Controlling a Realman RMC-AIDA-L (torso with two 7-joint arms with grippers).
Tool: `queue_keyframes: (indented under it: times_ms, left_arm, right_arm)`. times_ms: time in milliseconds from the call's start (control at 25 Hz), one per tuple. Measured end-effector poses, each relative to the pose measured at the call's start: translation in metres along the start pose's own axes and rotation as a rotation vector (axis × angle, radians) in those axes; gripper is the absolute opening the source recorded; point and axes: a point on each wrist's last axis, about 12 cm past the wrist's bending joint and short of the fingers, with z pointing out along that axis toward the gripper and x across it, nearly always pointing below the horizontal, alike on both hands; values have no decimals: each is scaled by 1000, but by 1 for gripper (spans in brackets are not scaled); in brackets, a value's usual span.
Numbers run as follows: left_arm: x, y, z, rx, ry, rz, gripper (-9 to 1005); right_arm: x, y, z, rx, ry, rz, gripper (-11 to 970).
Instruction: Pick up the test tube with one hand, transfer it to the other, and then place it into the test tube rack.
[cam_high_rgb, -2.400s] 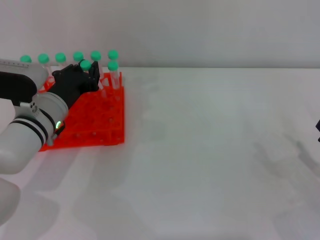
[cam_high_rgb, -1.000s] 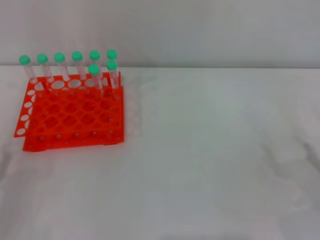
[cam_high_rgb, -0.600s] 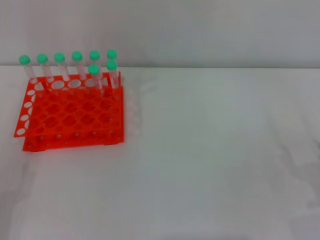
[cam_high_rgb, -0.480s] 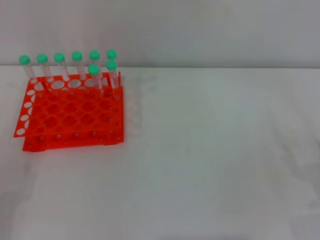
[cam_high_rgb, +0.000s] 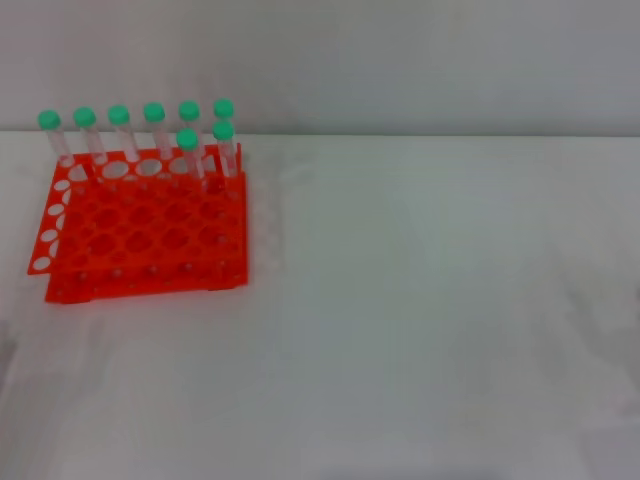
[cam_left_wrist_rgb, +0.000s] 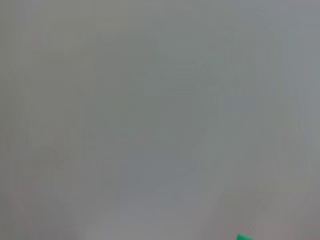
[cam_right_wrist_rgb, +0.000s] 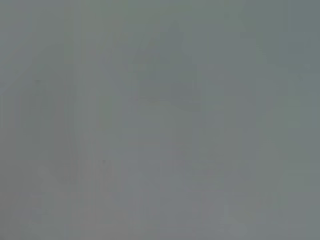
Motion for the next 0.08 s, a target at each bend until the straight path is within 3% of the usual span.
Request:
queue_keyframes:
  times_ms: [80]
  left_arm:
    - [0,-1,3,5,0,-2,862]
  right_arm:
    - [0,0,0,-1,-1,0,861]
